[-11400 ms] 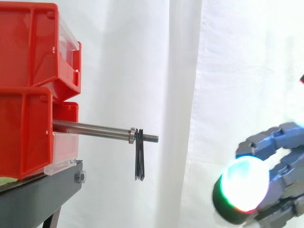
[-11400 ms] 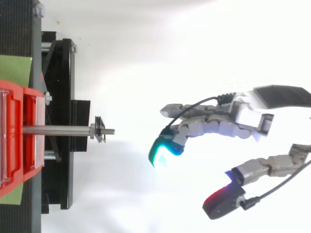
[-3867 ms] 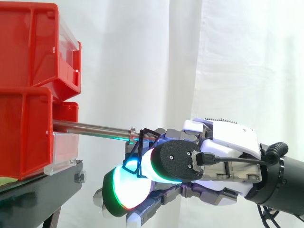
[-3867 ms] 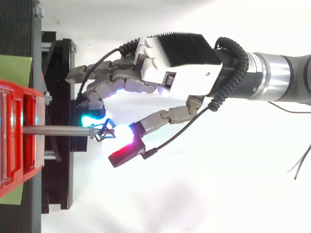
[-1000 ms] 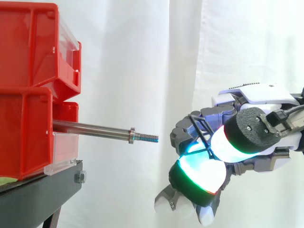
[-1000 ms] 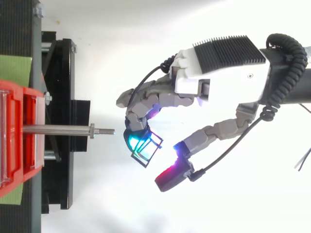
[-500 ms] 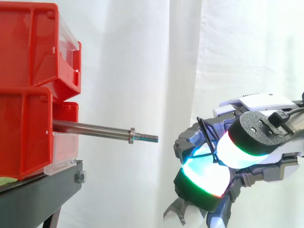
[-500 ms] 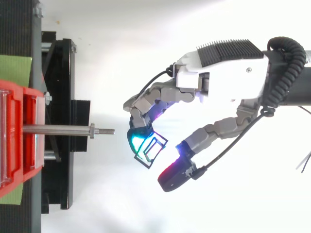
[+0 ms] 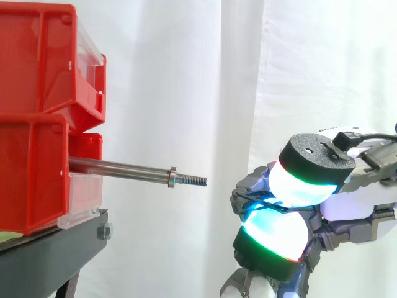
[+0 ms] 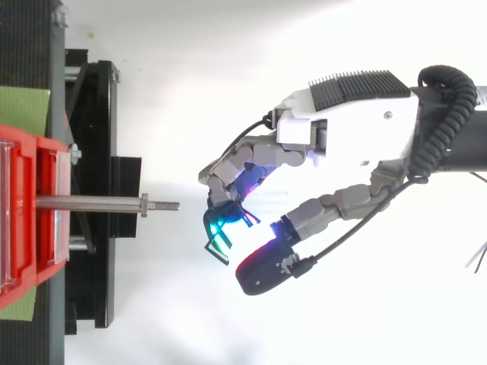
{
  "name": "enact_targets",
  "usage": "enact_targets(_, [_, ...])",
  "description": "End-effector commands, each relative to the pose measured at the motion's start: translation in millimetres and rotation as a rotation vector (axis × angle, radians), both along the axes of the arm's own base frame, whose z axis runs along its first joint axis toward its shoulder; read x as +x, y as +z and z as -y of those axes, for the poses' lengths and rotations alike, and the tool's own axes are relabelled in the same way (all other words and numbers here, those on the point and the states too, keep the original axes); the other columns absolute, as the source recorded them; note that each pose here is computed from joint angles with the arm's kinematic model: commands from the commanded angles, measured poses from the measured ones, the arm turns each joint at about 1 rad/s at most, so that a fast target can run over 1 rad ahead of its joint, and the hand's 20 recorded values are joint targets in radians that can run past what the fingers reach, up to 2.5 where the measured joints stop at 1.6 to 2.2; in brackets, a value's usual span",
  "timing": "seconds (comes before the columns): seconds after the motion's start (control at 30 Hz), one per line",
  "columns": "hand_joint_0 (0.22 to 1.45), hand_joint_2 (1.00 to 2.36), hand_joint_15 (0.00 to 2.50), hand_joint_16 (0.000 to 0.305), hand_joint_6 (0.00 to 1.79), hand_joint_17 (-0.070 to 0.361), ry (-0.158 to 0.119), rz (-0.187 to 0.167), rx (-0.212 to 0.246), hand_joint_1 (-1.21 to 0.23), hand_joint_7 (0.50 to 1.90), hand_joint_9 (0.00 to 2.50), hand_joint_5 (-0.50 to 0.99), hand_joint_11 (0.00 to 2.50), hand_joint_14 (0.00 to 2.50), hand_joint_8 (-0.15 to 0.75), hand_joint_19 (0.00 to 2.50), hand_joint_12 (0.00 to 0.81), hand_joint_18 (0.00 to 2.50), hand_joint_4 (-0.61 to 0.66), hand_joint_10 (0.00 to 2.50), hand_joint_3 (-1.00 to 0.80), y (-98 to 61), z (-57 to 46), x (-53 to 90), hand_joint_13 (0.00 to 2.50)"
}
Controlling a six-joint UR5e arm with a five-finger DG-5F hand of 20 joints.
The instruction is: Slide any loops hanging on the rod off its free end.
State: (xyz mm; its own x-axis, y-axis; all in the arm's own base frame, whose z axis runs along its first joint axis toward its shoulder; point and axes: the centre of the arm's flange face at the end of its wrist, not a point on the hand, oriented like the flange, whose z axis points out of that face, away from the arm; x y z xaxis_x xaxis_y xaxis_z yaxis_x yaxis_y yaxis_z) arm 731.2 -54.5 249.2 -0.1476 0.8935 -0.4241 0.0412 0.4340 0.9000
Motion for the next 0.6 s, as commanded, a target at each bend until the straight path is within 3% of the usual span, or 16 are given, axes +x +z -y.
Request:
enact_targets(0.0, [0.61,1.02,0.04,0.049,0.84,0.111,0.0,-0.001,0.007,-0.69,1.04,0.8,-0.18,0.21,0.0,0.33,0.28,0.331,0.82,0.14,0.01,-0.31,0.0,-0.2,0.0,0.71])
enact_targets(0.1, [0.62,1.01,0.04,0.049,0.85,0.111,-0.001,-0.001,0.01,-0.77,1.03,0.78,-0.19,0.22,0.0,0.316,0.27,0.332,0.82,0.14,0.01,-0.31,0.0,-0.2,0.0,0.71])
enact_targets(0.27, [0.67,1.0,0.03,0.048,0.85,0.109,-0.001,-0.001,0.01,-0.87,1.01,0.77,-0.2,0.23,0.0,0.313,0.27,0.325,0.82,0.14,0.01,-0.47,0.0,-0.2,0.0,0.71])
enact_targets(0.57, [0.67,1.0,0.03,0.047,0.86,0.107,-0.003,-0.007,0.017,-0.85,0.99,0.77,-0.2,0.23,0.0,0.307,0.25,0.319,0.83,0.16,0.01,-0.5,-0.4,0.0,-0.5,0.72])
